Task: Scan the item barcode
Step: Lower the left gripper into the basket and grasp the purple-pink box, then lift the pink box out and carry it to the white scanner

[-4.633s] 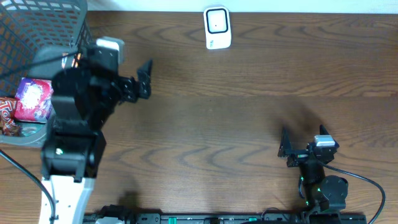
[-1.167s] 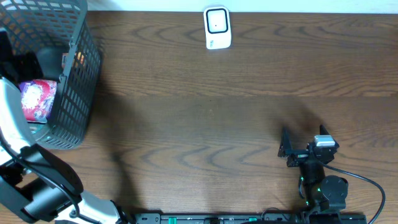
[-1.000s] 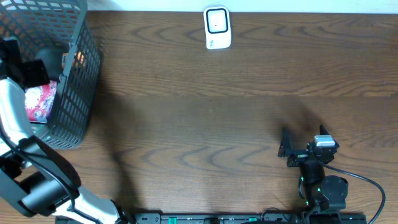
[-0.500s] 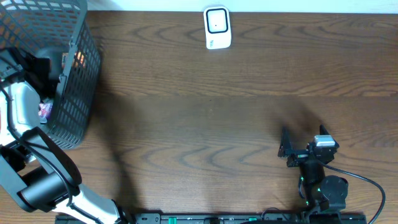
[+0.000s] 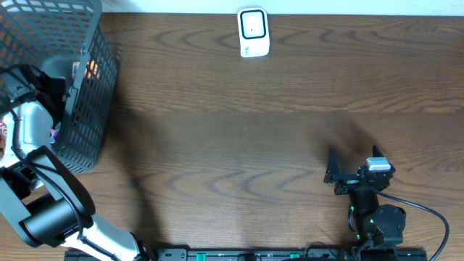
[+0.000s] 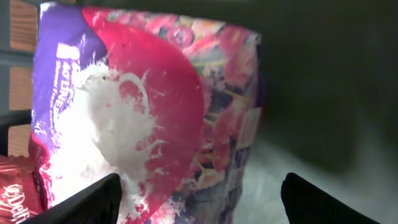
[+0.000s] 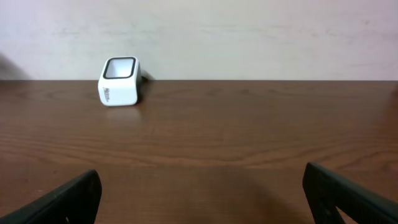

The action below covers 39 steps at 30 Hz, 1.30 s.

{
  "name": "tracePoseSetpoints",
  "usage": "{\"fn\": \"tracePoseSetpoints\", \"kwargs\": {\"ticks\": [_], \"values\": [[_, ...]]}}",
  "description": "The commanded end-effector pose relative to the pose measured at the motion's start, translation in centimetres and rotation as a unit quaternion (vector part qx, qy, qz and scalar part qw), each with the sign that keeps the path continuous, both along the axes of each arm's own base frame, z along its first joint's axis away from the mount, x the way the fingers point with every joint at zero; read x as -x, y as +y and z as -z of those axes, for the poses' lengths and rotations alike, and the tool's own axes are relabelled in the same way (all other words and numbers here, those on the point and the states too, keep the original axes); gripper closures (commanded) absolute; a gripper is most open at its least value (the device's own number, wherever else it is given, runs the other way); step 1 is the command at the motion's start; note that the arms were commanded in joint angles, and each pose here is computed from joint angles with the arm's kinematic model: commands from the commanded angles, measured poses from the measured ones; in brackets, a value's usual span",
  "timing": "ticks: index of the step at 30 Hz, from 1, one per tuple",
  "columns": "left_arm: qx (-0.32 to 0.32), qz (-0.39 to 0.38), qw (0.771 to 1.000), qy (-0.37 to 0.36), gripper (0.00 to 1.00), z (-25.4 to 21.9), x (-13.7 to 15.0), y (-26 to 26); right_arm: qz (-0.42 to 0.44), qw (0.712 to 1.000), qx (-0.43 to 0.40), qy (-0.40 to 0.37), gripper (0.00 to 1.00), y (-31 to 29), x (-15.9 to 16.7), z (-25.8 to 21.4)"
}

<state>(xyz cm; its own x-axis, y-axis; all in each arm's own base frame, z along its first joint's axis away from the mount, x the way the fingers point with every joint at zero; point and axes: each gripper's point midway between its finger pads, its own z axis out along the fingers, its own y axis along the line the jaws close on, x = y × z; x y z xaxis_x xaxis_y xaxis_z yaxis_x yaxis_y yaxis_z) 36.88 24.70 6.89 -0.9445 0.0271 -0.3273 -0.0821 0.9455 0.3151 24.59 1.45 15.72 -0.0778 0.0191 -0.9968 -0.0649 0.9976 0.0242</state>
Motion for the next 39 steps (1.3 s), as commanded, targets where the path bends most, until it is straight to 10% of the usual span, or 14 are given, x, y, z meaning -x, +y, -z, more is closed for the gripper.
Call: {"fn": "tracePoseSetpoints", "kwargs": {"ticks": [1, 10, 15, 20, 27, 39], "values": [[-0.02, -0.007, 0.999, 0.028, 0.2, 1.4, 1.1, 0.7, 0.005, 1.0, -0.007, 0.0, 0.01, -0.2, 0.0, 0.1], [-0.004, -0.009, 0.999, 0.05, 0.3, 3.9, 1.8, 0.4, 0.005, 1.0, -0.007, 0.0, 0.01, -0.1, 0.0, 0.1], [-0.002, -0.009, 0.998, 0.055, 0.71, 4.5, 1.8, 0.4, 0.005, 1.0, -0.007, 0.0, 0.01, -0.2, 0.0, 0.1], [-0.018, -0.051, 0.998, -0.013, 0.92, 1.5, 0.2, 1.4, 0.005, 1.0, -0.007, 0.0, 0.01, -0.1, 0.0, 0.1], [0.02, -0.05, 0.977, -0.207, 0.92, -8.0, -4.5, 0.1, 0.005, 1.0, -0.007, 0.0, 0.01, -0.1, 0.0, 0.1], [0.115, -0.056, 0.854, -0.505, 0.92, -26.8, -6.1, -3.8, 0.005, 1.0, -0.007, 0.0, 0.01, -0.1, 0.0, 0.1]]}}
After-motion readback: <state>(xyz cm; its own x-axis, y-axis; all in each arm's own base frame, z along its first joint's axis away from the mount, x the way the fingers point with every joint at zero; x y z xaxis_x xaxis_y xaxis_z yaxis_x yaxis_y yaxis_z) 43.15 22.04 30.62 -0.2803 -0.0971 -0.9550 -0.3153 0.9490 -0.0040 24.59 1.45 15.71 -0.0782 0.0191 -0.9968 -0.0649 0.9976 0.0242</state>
